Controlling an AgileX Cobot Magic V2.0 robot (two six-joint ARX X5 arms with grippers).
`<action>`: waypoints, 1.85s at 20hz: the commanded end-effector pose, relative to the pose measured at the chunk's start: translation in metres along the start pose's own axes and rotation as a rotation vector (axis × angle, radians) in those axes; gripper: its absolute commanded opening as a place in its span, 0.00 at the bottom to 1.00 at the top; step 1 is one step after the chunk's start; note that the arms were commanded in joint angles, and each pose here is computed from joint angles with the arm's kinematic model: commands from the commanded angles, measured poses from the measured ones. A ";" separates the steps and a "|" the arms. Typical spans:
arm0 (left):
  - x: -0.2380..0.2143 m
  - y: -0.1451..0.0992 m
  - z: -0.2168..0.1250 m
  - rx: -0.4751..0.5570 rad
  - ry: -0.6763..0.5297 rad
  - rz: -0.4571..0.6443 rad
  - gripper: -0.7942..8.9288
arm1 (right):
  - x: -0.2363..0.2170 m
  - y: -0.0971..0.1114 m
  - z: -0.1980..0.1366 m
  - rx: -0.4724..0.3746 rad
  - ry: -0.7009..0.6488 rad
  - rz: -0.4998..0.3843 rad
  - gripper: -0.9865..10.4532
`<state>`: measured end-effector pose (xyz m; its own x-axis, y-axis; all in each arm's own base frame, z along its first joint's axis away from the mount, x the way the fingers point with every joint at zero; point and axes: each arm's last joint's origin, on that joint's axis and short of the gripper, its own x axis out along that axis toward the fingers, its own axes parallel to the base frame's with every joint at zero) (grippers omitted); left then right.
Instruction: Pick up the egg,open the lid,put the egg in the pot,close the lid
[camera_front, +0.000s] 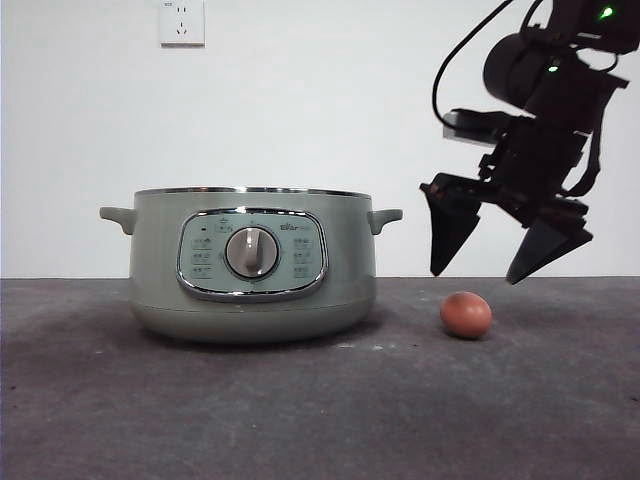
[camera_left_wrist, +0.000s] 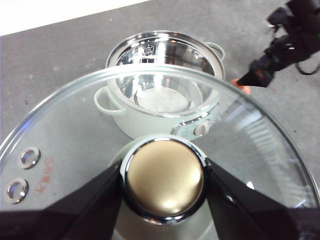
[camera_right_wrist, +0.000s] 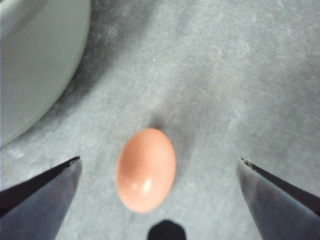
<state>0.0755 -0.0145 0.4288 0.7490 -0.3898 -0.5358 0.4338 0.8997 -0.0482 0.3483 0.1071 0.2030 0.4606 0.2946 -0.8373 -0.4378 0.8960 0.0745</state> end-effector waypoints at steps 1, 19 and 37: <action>-0.013 -0.005 -0.002 0.009 -0.064 0.000 0.08 | 0.016 0.006 -0.001 -0.020 0.036 0.010 0.63; -0.020 -0.008 -0.008 0.009 -0.062 0.030 0.07 | 0.033 0.012 -0.010 -0.005 0.129 -0.044 0.08; -0.020 -0.008 -0.008 0.004 -0.062 0.026 0.07 | -0.130 0.047 0.061 -0.045 -0.324 0.009 0.08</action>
<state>0.0550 -0.0126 0.4281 0.7656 -0.3681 -0.5275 0.4130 0.9100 -0.0357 0.3135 0.1274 0.3469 0.6756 0.3850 -0.6288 -0.4660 0.8838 0.0404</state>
